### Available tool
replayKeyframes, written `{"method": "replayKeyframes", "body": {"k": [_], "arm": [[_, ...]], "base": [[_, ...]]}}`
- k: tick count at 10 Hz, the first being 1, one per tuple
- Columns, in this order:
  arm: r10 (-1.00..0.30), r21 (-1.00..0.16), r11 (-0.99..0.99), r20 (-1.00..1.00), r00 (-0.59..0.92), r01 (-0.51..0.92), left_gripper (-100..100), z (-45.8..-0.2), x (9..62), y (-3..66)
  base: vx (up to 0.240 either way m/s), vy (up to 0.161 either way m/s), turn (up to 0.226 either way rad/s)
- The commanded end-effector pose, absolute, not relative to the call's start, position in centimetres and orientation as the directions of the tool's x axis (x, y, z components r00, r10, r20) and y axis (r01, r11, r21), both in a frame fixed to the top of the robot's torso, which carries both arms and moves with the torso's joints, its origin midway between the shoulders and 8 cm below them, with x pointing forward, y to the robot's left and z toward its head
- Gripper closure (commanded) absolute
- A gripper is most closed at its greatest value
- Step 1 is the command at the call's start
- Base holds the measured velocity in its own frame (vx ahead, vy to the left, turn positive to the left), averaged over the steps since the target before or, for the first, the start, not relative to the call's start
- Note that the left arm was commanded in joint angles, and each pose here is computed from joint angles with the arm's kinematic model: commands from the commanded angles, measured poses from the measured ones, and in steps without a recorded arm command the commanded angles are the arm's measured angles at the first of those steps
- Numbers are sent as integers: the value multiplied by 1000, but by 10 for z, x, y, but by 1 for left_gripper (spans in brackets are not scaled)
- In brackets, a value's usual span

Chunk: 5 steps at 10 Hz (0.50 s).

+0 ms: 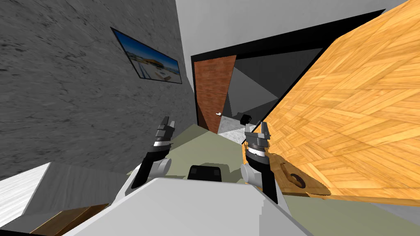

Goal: Pull the door open

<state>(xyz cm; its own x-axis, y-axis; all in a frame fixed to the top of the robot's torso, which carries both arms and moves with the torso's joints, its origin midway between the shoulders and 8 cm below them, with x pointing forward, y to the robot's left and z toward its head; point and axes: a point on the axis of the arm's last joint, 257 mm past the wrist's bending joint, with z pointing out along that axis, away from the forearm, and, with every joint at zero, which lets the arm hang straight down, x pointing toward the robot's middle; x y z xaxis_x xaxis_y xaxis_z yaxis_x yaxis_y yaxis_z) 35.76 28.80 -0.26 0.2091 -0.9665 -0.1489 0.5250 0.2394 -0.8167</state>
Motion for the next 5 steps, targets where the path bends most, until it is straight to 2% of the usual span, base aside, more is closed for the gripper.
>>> {"method": "replayKeyframes", "body": {"k": [1, 5], "arm": [[-970, -826, 228, -146, 194, 516, -100, -14, 363, 287], [-977, -846, 203, -138, 165, 494, -100, -39, 374, 287]], "base": [[87, -49, -88], [142, -43, -77]]}}
